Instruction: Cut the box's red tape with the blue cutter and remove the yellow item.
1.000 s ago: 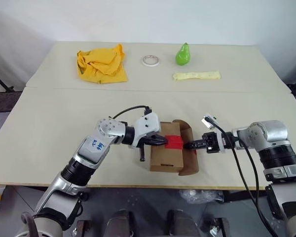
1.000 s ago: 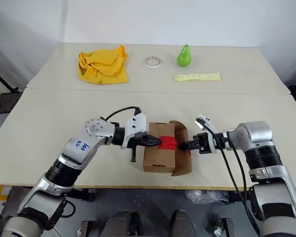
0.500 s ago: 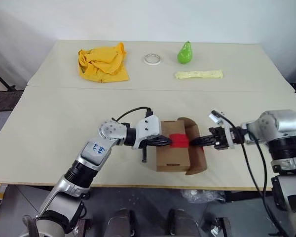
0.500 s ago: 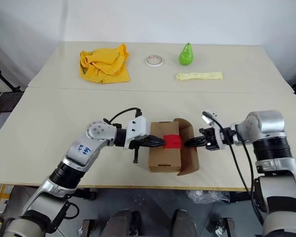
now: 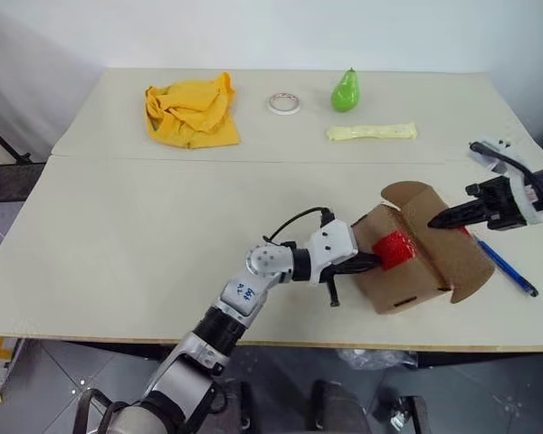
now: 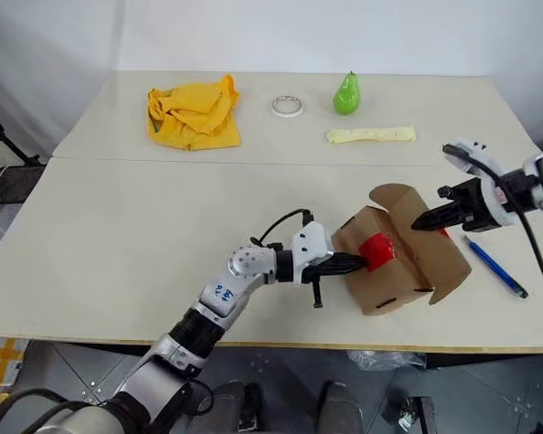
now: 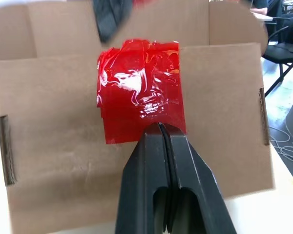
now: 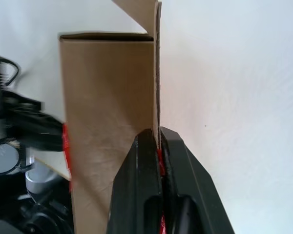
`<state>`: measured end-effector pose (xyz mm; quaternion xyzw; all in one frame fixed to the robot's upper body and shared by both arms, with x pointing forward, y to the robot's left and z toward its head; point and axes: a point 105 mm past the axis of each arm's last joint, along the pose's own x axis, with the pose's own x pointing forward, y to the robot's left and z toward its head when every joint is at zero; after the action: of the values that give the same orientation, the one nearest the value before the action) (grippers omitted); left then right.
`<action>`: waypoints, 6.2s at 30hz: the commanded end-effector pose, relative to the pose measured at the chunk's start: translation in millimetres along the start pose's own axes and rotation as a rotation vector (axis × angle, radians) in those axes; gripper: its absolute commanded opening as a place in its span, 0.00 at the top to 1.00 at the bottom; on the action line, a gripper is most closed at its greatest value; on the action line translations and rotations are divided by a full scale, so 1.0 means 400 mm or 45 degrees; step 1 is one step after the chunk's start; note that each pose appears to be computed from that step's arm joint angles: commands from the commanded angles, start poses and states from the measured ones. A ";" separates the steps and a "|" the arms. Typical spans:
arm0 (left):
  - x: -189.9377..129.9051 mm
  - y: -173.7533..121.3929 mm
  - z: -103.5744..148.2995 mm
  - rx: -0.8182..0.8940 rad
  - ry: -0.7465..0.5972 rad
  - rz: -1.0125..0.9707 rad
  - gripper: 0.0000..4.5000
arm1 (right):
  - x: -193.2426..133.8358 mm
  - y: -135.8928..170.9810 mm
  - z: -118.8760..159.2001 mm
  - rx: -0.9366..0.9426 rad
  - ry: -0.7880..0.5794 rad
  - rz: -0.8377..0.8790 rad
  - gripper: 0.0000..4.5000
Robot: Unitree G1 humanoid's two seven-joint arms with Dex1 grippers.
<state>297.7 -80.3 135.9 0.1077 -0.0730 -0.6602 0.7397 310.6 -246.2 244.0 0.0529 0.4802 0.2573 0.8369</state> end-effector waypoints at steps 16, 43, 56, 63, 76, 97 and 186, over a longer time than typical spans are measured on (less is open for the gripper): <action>-0.016 -0.005 0.010 -0.014 -0.042 0.077 1.00 | 0.002 0.078 -0.048 -0.158 0.275 0.091 0.99; 0.069 -0.024 0.110 0.046 0.018 -0.148 1.00 | 0.042 0.000 -0.047 -0.094 0.156 -0.035 0.99; 0.044 -0.005 -0.042 -0.014 0.309 -0.069 1.00 | 0.009 -0.044 -0.042 -0.060 0.058 -0.100 0.99; -0.071 0.000 -0.064 -0.105 0.313 -0.038 1.00 | -0.024 -0.075 -0.034 -0.072 0.011 -0.142 0.99; -0.139 0.010 0.080 0.029 -0.028 -0.063 1.00 | 0.005 -0.057 -0.038 -0.039 -0.017 -0.030 0.99; 0.017 0.005 0.177 0.086 -0.157 -0.171 1.00 | 0.073 -0.012 -0.072 -0.018 0.021 0.092 0.99; -0.393 0.021 -0.025 -0.110 0.472 0.050 0.34 | -0.030 -0.023 -0.098 -0.515 -0.480 0.159 0.04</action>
<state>300.1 70.4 116.6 0.1992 0.1198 -0.5970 0.7678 275.1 -259.5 205.2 0.0204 0.3137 0.3745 0.8723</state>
